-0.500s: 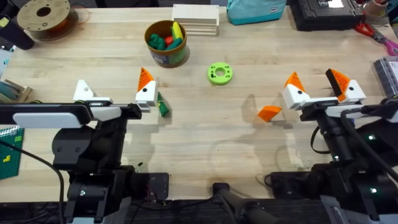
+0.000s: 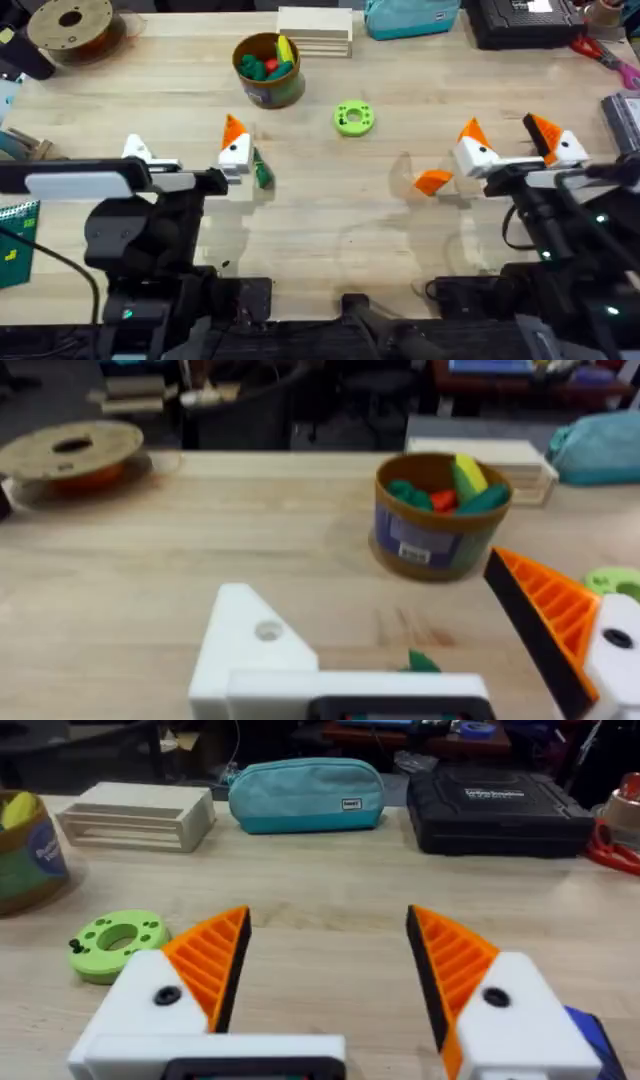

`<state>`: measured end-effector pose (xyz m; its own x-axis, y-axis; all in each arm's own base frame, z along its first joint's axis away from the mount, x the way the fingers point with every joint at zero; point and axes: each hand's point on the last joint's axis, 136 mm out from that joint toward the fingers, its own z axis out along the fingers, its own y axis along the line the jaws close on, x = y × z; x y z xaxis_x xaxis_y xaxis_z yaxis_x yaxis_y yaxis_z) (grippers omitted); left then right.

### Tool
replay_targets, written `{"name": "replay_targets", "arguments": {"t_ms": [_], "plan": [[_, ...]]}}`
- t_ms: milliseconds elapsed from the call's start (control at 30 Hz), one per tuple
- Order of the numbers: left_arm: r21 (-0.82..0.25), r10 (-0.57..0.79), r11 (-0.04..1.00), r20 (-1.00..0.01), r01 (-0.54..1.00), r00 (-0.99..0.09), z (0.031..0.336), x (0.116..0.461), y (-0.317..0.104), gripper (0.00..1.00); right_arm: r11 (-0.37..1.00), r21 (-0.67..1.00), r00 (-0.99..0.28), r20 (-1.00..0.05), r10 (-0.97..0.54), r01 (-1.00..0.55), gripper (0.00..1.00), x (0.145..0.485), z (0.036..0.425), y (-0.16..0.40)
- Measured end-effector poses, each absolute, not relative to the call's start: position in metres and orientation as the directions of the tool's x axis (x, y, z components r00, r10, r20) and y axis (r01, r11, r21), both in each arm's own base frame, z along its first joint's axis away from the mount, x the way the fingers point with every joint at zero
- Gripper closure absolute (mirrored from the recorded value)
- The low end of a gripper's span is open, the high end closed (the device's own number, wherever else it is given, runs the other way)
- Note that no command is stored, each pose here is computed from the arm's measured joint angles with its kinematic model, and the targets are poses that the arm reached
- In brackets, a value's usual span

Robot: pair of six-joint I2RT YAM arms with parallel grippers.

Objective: Pick up the gripper from the table and insert it into the empty holder that is missing its gripper. Then pick up a screw, insert it into the mounting hole, and use the screwdriver to tighten it. Finally, clean up the table by picking up the vegetable and placing it into the bucket.

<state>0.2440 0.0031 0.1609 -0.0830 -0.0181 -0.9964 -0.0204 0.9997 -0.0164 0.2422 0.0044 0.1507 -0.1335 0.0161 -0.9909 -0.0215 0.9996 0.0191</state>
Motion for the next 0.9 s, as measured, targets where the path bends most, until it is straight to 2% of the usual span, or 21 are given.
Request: {"name": "replay_targets", "arguments": {"t_ms": [67, 167, 300, 433, 600, 767, 900], "plan": [[-0.016, -0.018, 1.000, -0.989, -0.019, -0.145, 0.159, 0.239, 0.003, 0.014, 0.999, 0.023, -0.209, -0.978, 0.018, -0.023, 0.086, 0.236, 0.146, 0.005], [-0.014, -0.017, 1.000, -0.974, -0.015, -0.226, 0.178, 0.228, 0.002, 0.014, 0.999, 0.025, -0.310, -0.951, 0.017, -0.021, 0.087, 0.227, 0.151, 0.005], [-0.022, -0.018, 1.000, -0.929, 0.006, -0.370, 0.206, 0.212, -0.002, 0.014, 1.000, 0.018, -0.407, -0.913, 0.008, -0.022, 0.087, 0.217, 0.182, 0.005], [-0.043, -0.031, 0.999, -0.834, 0.009, -0.551, 0.217, 0.203, -0.005, 0.014, 1.000, 0.012, -0.511, -0.860, -0.002, -0.024, 0.086, 0.214, 0.208, 0.005], [-0.064, -0.037, 0.998, -0.809, 0.026, -0.587, 0.247, 0.221, -0.010, 0.014, 1.000, 0.014, -0.568, -0.823, -0.003, -0.026, 0.086, 0.227, 0.228, 0.005], [-0.089, -0.054, 0.996, -0.753, 0.019, -0.655, 0.235, 0.222, -0.013, 0.013, 1.000, 0.015, -0.597, -0.802, -0.004, -0.026, 0.087, 0.231, 0.224, 0.006], [-0.192, -0.193, 0.977, -0.634, -0.089, -0.749, 0.206, 0.219, -0.015, 0.014, 1.000, 0.016, -0.598, -0.802, -0.004, -0.027, 0.086, 0.231, 0.224, 0.006]]}}
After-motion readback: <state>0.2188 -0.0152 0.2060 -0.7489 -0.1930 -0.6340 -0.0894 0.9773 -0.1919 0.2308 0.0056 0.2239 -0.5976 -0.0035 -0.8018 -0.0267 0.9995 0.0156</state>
